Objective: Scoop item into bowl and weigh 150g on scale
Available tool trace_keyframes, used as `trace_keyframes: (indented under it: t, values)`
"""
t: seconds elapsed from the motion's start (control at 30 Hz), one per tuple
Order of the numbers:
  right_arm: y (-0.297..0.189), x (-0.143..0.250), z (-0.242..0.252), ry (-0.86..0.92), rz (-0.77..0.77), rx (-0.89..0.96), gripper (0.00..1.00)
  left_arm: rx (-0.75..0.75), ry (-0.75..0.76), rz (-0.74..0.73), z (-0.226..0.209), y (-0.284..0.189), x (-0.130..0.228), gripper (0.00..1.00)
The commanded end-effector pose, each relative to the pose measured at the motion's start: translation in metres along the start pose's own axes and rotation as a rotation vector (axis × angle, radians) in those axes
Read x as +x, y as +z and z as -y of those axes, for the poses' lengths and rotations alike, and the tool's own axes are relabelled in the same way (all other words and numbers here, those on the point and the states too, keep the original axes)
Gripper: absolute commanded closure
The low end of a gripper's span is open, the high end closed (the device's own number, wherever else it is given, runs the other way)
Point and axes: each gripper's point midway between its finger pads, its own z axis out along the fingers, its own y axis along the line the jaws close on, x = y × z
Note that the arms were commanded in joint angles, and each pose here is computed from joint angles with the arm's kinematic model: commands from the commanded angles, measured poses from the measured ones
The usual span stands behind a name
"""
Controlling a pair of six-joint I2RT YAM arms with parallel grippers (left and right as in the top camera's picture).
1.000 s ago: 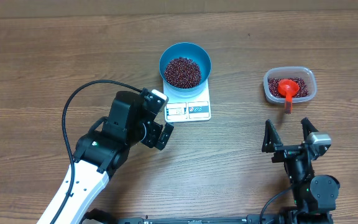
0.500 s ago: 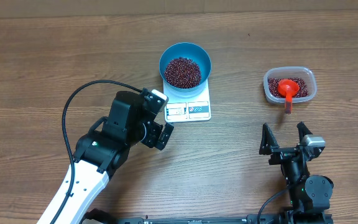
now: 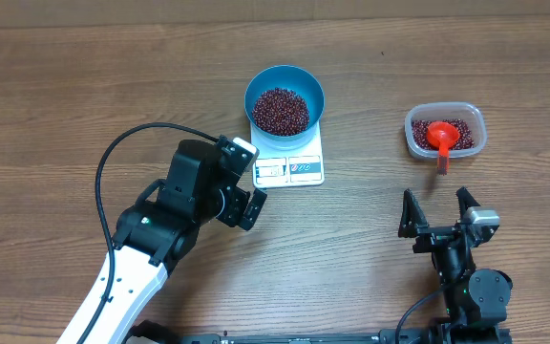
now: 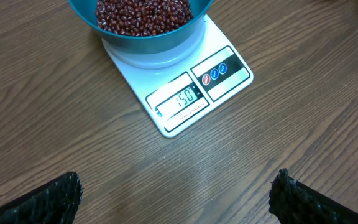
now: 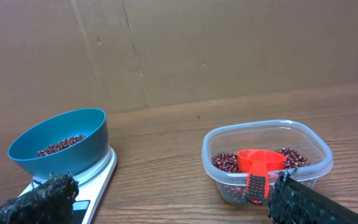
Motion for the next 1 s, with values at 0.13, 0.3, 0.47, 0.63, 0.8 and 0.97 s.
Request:
trace_keyframes:
  t: [0.13, 0.3, 0.47, 0.63, 0.8, 0.97]
  values:
    - [0.0001, 0.0013, -0.0005, -0.004, 0.006, -0.001, 0.00, -0.009, -0.010, -0.010, -0.0024, 0.0022, 0.0027, 0.00]
    - [0.0001, 0.0013, -0.0005, -0.004, 0.006, -0.001, 0.00, -0.009, -0.010, -0.010, -0.0025, 0.0022, 0.0027, 0.00]
    - [0.0001, 0.0013, -0.0005, -0.004, 0.006, -0.001, 0.00, -0.009, -0.010, -0.010, -0.0024, 0.0022, 0.0027, 0.00]
    - [0.0001, 0.0013, -0.0005, -0.004, 0.006, -0.001, 0.00, -0.009, -0.010, -0.009, -0.0024, 0.0022, 0.0026, 0.01]
    - [0.0001, 0.0013, -0.0005, -0.004, 0.006, -0.001, 0.00, -0.009, -0.010, -0.004, -0.0023, 0.0010, 0.0018, 0.00]
    - [0.0001, 0.0013, -0.0005, -0.004, 0.006, -0.001, 0.00, -0.012, -0.008, 0.021, -0.0023, -0.0060, -0.0021, 0.00]
